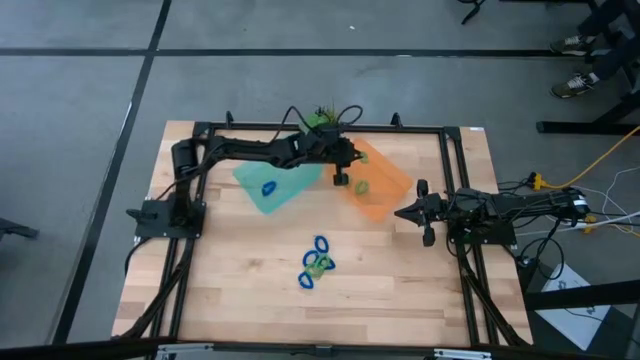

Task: Sort spring keychains
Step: Put the green spring keychain into the orange bin, then put the blue spring keychain into the green bin

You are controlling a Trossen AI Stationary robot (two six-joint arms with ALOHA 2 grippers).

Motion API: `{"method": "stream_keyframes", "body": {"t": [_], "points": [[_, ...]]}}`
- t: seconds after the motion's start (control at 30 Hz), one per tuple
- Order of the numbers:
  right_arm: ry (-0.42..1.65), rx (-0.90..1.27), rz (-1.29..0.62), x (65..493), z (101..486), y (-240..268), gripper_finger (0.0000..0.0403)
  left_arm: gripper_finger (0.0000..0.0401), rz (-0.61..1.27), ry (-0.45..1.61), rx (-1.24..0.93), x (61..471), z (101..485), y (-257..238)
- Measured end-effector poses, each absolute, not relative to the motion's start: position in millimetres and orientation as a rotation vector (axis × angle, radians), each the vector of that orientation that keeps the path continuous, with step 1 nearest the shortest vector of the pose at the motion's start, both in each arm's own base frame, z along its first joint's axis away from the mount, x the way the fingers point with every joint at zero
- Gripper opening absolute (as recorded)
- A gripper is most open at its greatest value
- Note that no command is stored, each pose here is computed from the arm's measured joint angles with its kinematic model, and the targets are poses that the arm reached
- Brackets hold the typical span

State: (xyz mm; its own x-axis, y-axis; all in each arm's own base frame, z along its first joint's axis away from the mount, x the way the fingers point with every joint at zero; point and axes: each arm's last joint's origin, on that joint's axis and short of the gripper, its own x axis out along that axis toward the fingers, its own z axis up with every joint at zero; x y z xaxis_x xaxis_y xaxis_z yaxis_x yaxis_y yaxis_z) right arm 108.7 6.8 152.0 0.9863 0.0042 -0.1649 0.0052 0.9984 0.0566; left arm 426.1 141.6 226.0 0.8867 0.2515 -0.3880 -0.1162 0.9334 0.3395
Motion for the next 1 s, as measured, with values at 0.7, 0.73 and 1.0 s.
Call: {"method": "stream_keyframes", "body": {"t": [0.7, 0.73, 1.0], "points": [[0.166, 0.057, -0.001, 108.7, 152.0, 6.8, 0.0007, 0.0096, 0.264, 0.567, 0.432, 430.3, 208.2, 132.5], [0.166, 0.057, 0.000, 108.7, 152.0, 6.8, 0.0007, 0.0104, 0.267, 0.568, 0.435, 430.8, 208.2, 130.7], [0.166, 0.057, 0.000, 108.7, 152.0, 6.8, 0.0007, 0.0136, 0.339, 0.588, 0.467, 435.5, 208.5, 112.1]]}}
